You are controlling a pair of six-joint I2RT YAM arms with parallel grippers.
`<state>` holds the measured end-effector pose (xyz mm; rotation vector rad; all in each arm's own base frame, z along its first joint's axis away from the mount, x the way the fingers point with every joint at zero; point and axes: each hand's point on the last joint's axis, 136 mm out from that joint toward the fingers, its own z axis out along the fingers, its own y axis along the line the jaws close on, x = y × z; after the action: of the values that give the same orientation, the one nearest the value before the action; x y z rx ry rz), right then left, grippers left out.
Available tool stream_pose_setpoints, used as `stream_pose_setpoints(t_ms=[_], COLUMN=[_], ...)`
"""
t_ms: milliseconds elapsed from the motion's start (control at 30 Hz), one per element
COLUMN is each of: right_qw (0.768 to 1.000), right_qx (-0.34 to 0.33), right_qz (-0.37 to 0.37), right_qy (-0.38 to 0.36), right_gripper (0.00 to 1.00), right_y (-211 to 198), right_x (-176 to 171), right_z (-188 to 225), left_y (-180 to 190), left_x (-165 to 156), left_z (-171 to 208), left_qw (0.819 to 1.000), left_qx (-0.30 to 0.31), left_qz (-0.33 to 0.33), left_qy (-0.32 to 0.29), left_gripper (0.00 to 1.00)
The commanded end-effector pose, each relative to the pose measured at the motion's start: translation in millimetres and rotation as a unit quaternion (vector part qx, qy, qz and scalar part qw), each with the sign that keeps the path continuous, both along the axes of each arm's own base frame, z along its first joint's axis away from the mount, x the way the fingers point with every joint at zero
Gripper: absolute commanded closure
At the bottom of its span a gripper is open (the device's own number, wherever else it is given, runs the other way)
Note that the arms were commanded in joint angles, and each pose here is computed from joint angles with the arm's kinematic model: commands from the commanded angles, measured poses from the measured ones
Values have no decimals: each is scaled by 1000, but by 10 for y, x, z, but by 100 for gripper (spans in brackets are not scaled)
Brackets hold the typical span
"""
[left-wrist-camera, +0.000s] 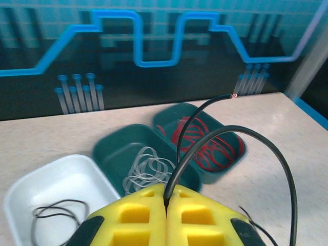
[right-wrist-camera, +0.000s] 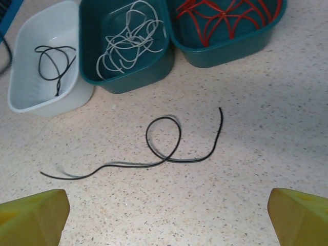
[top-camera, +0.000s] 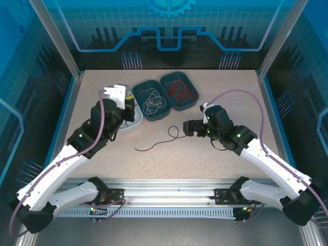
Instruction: Untangle the cables
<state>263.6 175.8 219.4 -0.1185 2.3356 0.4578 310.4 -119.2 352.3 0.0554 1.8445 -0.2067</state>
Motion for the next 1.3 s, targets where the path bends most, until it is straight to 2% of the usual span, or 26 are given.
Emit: stream_pose_setpoints(t_ms=[0, 233, 733, 967, 1267], right_qw=[999, 1000, 1000, 1000, 1000], right_qx=[-12, -12, -15, -15, -14], right_qz=[-31, -25, -25, -25, -24], right_qy=[-1, 7, 9, 7, 8], right_gripper=[0, 0, 0, 0, 0], right_y=[-143, -126, -129, -130, -132], right_x=[1, -16, -18, -13, -24], right_z=[8, -24, -36, -26, -23], left_y=[313, 711, 1107, 1172, 1132], left_x=[78, 370, 748, 910, 1135], left_z=[58, -162, -1039, -1306, -1643], left_qw=[998, 990, 972, 969, 966], left_qx=[-2, 14, -16, -32, -20], left_qz=[58, 143, 211, 212, 198], left_qy=[-3, 9, 100, 123, 165], left_gripper=[98, 97, 97, 98, 98])
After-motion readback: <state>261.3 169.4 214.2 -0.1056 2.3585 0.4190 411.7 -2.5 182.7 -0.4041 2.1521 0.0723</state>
